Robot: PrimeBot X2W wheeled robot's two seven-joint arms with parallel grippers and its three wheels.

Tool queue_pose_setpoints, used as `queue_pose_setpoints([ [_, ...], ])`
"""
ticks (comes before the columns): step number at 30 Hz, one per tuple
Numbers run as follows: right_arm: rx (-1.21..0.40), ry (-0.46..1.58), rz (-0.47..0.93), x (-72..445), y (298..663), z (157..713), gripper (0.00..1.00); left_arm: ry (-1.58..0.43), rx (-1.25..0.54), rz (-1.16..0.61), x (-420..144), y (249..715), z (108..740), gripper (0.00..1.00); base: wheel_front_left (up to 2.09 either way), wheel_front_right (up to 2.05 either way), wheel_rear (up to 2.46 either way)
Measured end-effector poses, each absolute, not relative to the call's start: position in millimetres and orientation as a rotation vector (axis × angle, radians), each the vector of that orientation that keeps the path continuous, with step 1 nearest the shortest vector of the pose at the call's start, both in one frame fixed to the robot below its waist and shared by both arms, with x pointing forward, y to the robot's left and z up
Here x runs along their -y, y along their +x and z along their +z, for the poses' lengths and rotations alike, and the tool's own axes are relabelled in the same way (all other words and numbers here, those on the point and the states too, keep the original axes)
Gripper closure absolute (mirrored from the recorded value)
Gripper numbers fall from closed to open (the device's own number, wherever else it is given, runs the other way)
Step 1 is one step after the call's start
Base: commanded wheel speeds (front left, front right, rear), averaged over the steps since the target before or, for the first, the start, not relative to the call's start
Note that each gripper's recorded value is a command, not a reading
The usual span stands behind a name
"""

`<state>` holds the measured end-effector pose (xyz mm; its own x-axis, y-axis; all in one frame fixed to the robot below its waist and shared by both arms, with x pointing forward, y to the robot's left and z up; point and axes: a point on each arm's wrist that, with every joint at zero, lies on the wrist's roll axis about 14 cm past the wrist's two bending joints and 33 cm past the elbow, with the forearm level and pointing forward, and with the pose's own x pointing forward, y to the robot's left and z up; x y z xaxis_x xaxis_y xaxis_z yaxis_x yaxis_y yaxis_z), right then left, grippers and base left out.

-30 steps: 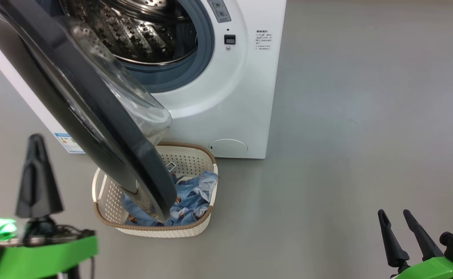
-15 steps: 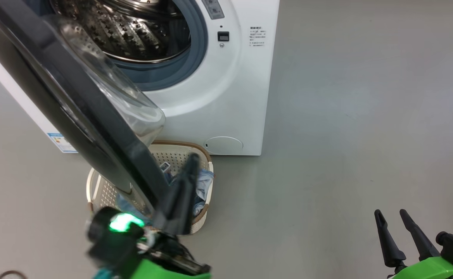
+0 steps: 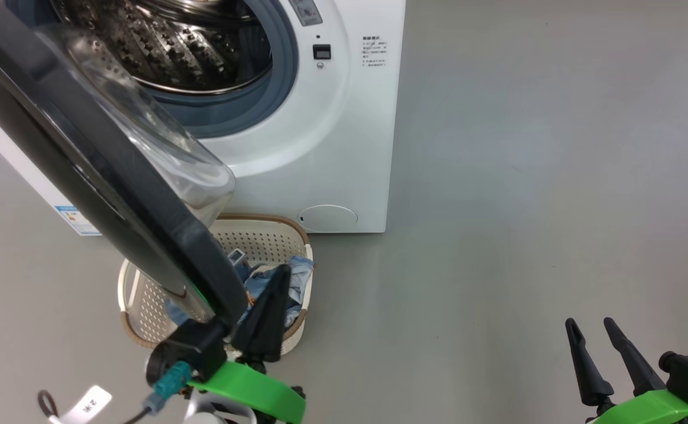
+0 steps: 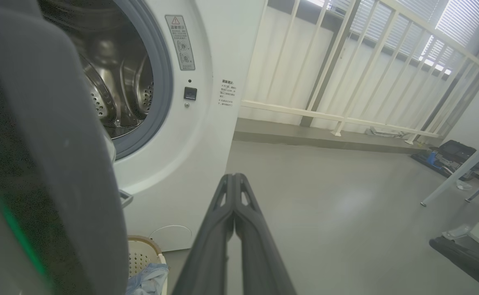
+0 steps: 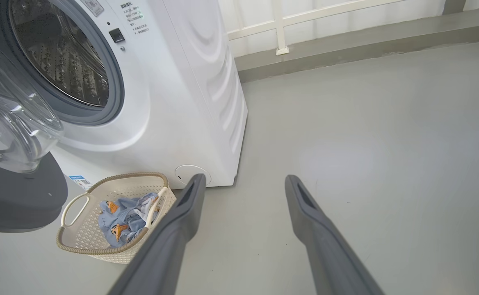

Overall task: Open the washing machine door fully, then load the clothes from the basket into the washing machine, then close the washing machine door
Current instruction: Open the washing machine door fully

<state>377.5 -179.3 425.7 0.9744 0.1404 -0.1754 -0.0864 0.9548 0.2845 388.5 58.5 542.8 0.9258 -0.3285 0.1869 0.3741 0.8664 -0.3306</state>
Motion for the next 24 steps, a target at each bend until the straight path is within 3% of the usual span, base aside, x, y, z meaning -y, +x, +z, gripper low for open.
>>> queue_pose_setpoints([
  [24,-0.185,0.28,0.135,173,382,429,0.0,-0.398,0.088,-0.22,-103,404,525,1.0,0.0,0.0,0.0],
])
